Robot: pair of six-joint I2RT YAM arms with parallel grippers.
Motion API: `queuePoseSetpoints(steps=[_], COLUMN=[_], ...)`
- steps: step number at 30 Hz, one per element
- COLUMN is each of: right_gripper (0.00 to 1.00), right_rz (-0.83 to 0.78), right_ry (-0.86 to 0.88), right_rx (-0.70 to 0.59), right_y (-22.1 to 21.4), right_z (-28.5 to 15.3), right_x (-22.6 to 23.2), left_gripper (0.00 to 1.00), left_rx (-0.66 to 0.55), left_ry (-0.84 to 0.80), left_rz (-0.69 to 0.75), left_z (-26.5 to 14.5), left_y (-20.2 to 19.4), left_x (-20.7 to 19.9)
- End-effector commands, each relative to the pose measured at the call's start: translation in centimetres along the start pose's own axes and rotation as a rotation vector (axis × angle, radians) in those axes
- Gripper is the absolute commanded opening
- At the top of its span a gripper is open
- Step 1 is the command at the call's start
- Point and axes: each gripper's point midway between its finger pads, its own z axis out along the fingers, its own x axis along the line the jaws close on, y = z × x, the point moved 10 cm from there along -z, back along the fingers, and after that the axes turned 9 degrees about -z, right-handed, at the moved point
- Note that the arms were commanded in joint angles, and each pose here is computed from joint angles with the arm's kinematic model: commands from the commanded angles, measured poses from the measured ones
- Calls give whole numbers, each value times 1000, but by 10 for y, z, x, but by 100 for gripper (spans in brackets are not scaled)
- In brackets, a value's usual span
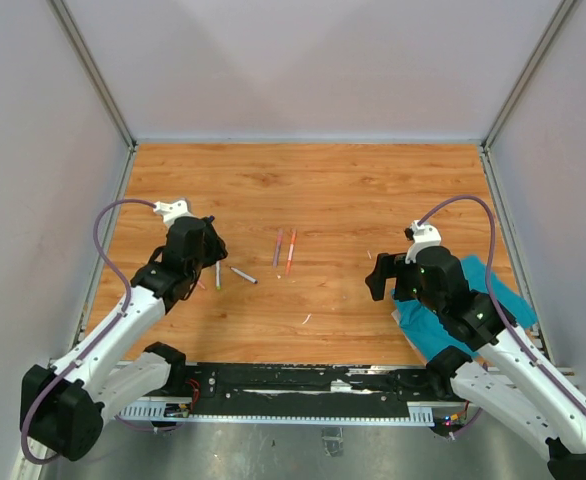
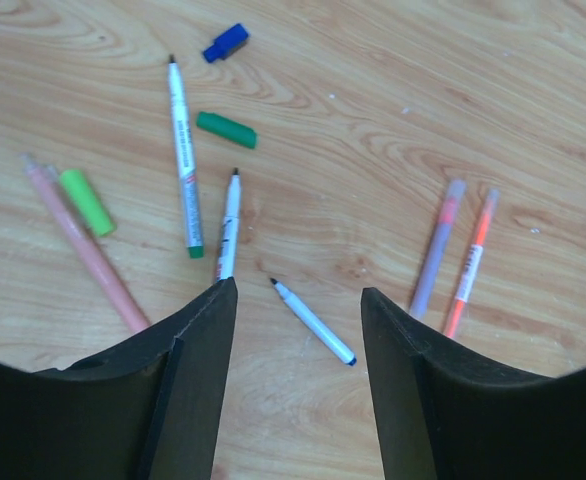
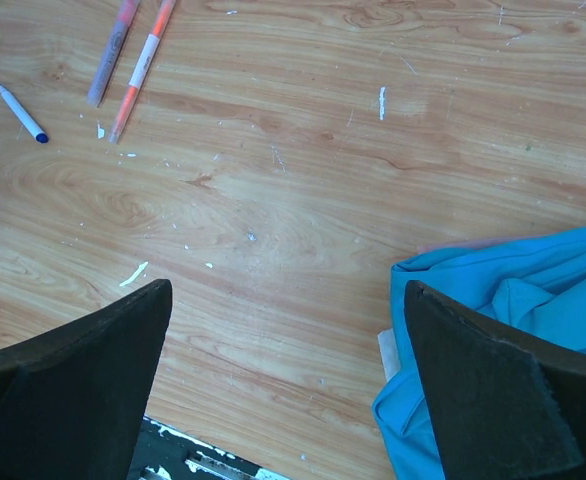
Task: Insert the pens into the pen caps
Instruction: Pick up the pen from the center of the board.
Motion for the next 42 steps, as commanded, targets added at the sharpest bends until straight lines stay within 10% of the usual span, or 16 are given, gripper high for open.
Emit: queuePoseSetpoints(steps=[1, 42], right_gripper=[99, 99], right_rz=[-3, -5], right_ry=[-34, -54], right_rx=[-25, 31], right_y=[8, -3], right_z=[-3, 5], right_x=[-3, -5], left_gripper=[58, 55], left_rx=[-20, 14], left_ry=[83, 356], left_rz=[-51, -143], left_z=[0, 45], left_y=[3, -11], left_x=[15, 80])
